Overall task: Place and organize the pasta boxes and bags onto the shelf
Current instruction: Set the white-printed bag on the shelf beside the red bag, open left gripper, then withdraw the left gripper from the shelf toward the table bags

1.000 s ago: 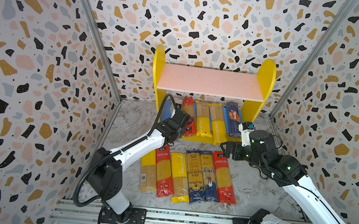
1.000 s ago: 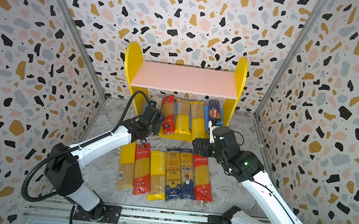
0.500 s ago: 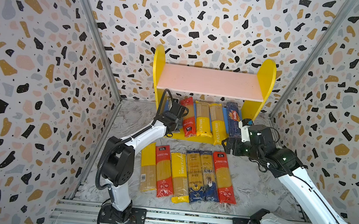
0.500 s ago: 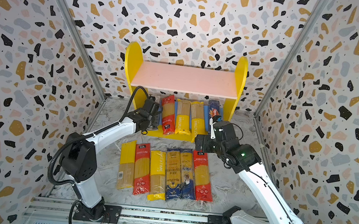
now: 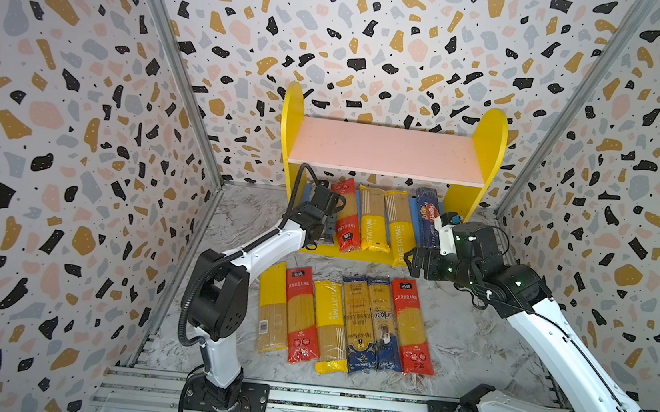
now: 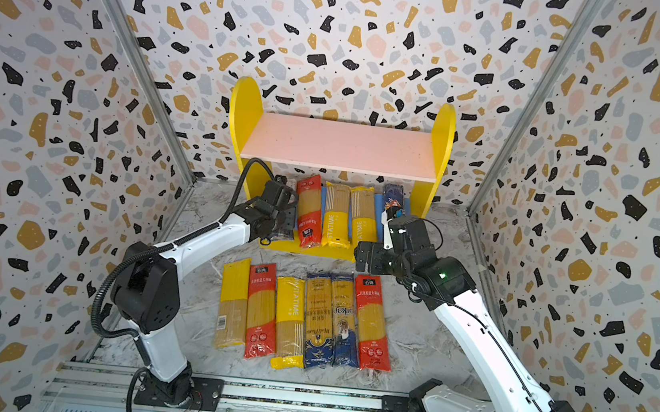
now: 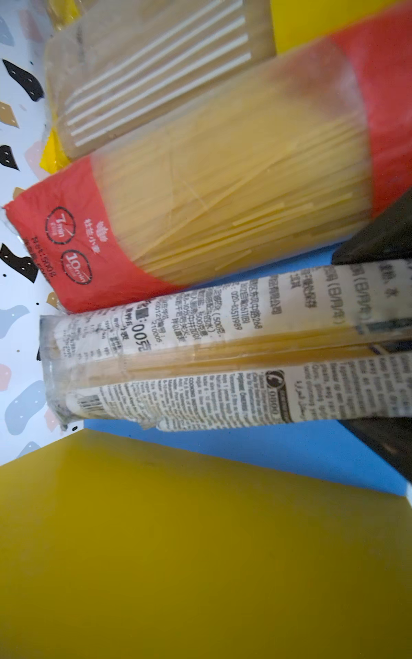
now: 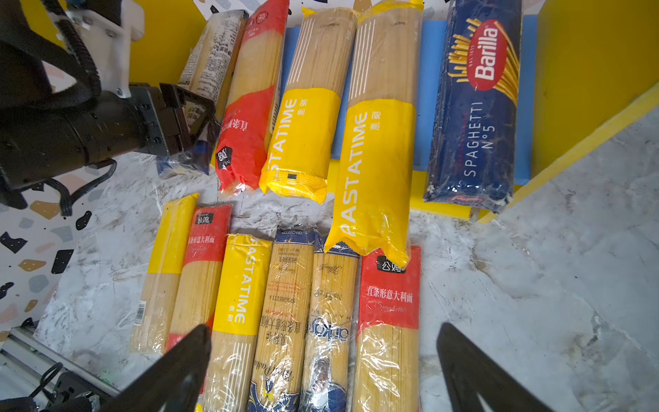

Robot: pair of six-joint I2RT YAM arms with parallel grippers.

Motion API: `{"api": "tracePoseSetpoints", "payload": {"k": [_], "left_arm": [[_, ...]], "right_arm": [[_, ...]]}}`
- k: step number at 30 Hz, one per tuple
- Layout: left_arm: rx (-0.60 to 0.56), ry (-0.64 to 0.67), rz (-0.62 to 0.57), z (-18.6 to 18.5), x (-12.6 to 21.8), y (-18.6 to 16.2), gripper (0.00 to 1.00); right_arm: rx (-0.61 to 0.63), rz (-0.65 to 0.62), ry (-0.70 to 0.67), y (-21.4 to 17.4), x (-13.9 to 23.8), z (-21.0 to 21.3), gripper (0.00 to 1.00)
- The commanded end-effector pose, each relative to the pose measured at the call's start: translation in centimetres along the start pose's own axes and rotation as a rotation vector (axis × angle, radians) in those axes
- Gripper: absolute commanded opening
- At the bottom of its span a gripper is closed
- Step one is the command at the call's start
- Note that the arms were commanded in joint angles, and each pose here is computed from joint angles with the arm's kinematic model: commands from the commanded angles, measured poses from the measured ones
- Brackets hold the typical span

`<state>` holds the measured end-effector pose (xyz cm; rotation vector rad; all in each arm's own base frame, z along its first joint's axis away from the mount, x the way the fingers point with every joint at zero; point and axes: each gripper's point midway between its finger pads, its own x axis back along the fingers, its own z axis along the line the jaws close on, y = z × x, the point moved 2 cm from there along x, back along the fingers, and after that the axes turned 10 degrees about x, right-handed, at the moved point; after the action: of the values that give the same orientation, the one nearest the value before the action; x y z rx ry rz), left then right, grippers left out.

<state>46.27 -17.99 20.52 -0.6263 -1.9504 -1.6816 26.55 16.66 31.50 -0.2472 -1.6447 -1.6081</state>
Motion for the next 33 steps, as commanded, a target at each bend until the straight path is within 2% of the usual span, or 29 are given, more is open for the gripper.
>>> {"api": "tracePoseSetpoints", "payload": {"k": [1, 3, 12, 20, 28, 33], "left_arm": [[0.058, -0.060, -0.124, -0.4, 2.4, 3.5, 0.73], [0.066, -0.070, -0.127, -0.2, 3.1, 3.4, 0.77], [0.093, -0.102, -0.130, 0.6, 5.9, 3.0, 0.79], [0.134, -0.169, -0.088, 0.7, 7.7, -1.1, 0.81], [0.154, -0.179, -0.128, 3.0, 13.5, -4.1, 0.83], [0.216, -0.208, -0.145, 5.0, 16.9, -6.5, 0.83]], "right_arm": [[0.003, -0.024, -0.002, 0.7, 0.8, 0.0, 0.99], [0.001, -0.021, -0.011, 0.6, 0.7, -0.2, 0.99], [-0.010, -0.016, -0.007, 0.1, 0.8, -0.2, 0.99], [-0.021, 0.041, -0.035, -2.8, -0.4, -0.4, 0.99], [-0.008, 0.095, -0.082, -6.3, -0.2, 0.6, 0.99], [-0.063, 0.120, -0.071, -9.9, 0.1, 0.5, 0.99]]}}
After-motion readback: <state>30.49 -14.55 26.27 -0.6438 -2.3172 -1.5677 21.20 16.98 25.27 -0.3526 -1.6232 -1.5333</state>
